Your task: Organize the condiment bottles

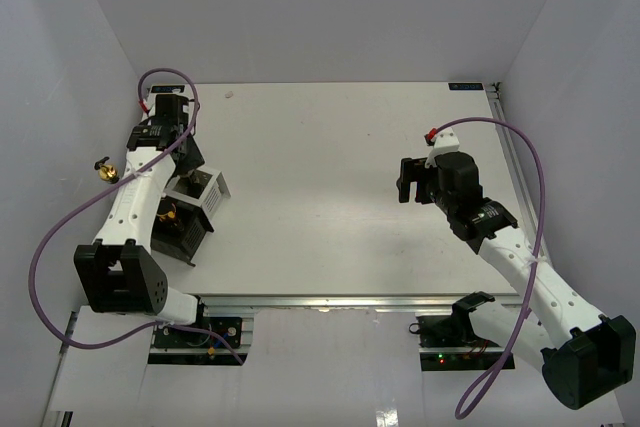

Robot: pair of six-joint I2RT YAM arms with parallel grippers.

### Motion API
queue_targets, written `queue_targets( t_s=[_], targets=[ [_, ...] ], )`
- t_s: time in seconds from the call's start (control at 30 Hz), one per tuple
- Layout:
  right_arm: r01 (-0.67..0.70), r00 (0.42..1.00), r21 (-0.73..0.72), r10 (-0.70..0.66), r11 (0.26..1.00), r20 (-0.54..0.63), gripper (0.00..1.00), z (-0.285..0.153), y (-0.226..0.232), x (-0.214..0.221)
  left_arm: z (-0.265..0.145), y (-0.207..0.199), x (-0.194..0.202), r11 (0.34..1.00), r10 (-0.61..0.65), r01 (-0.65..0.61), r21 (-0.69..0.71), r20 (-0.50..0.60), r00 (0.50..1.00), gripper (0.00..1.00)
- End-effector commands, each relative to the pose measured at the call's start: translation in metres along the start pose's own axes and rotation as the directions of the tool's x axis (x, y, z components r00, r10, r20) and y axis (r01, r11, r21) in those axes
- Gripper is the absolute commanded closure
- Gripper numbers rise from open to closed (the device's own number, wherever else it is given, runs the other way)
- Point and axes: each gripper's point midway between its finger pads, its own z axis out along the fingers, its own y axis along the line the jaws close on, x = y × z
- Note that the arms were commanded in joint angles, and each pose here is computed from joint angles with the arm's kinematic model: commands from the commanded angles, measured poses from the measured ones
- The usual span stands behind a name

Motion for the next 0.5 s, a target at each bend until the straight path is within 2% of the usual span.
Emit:
queue_targets(
  t_s=[0.0, 0.13, 0.17, 0.33, 0.47],
  targets=[
    [-0.006, 0.998, -0.012, 0.007, 1.000, 0.056, 0.13, -0.001, 0.002, -0.013, -0.002, 0.021, 0.015, 0.996, 0.037, -0.040, -0.074, -0.039, 0.999, 1.00],
    [-0.003, 0.998, -0.012, 0.004, 1.000, 0.057, 0.13, -0.001, 0.002, -0.014, 0.003, 0.013, 0.011, 0.998, 0.037, -0.038, -0.045, -0.032, 0.999, 0.96],
    [-0.003, 0.998, -0.012, 0.004, 1.000, 0.057, 0.13, 0.000, 0.002, -0.014, 0.004, 0.010, 0.010, 0.999, 0.037, -0.037, -0.032, -0.027, 0.999, 0.88],
    [-0.002, 0.999, -0.009, 0.002, 1.000, 0.054, 0.13, 0.000, 0.001, -0.014, 0.010, 0.004, 0.009, 0.999, 0.034, -0.034, -0.009, -0.020, 0.999, 0.73],
    [-0.001, 0.998, -0.011, 0.002, 1.000, 0.057, 0.13, 0.001, 0.002, -0.015, 0.012, 0.003, 0.011, 1.000, 0.030, -0.030, 0.002, -0.010, 0.999, 0.51]
  ],
)
